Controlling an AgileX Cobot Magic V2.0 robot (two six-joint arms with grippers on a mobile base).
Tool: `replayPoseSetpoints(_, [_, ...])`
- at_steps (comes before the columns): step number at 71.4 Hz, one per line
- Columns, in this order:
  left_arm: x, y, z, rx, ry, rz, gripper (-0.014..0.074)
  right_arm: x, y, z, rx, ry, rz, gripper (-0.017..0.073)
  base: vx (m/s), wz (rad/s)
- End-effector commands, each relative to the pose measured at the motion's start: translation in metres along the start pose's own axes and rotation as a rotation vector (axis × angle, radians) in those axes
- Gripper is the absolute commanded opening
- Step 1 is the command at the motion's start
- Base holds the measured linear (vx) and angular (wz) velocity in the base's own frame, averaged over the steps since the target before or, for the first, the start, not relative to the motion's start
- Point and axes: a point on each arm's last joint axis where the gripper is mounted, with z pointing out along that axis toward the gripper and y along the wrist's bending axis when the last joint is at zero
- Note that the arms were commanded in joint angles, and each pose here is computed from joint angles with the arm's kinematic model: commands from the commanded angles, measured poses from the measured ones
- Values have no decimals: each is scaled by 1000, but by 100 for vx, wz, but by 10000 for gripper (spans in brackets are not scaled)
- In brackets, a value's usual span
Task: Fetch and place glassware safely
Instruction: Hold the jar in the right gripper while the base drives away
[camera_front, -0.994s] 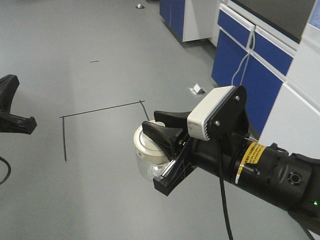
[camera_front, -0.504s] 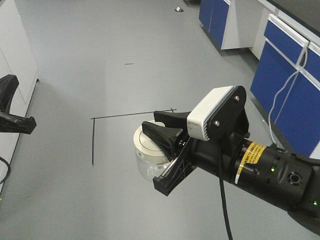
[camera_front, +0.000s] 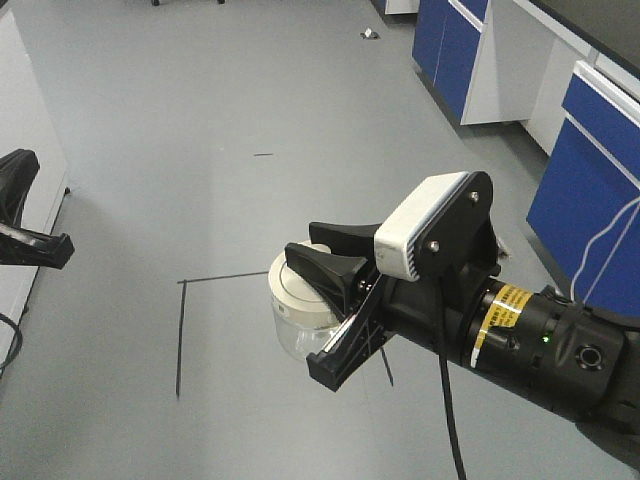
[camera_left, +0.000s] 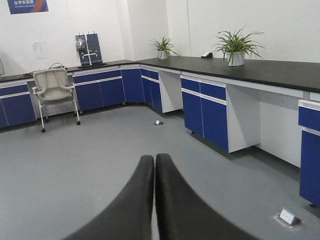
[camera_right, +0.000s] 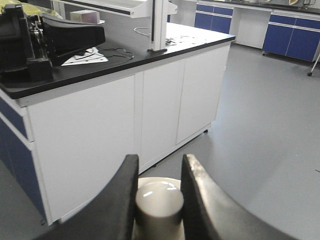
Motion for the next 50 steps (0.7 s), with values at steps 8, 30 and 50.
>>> replayPoseSetpoints(8, [-19, 2, 0, -5, -116, -10, -7, -25, 1, -5, -18, -146, -4, -1, 45, 0])
replayPoseSetpoints(30, [-19, 2, 0, -5, -116, -10, -7, -25, 1, -5, -18, -145, -5, -1, 47, 6])
replayPoseSetpoints(50, [-19, 2, 0, -5, -116, -10, -7, -25, 1, -5, -18, -145, -5, -1, 52, 12])
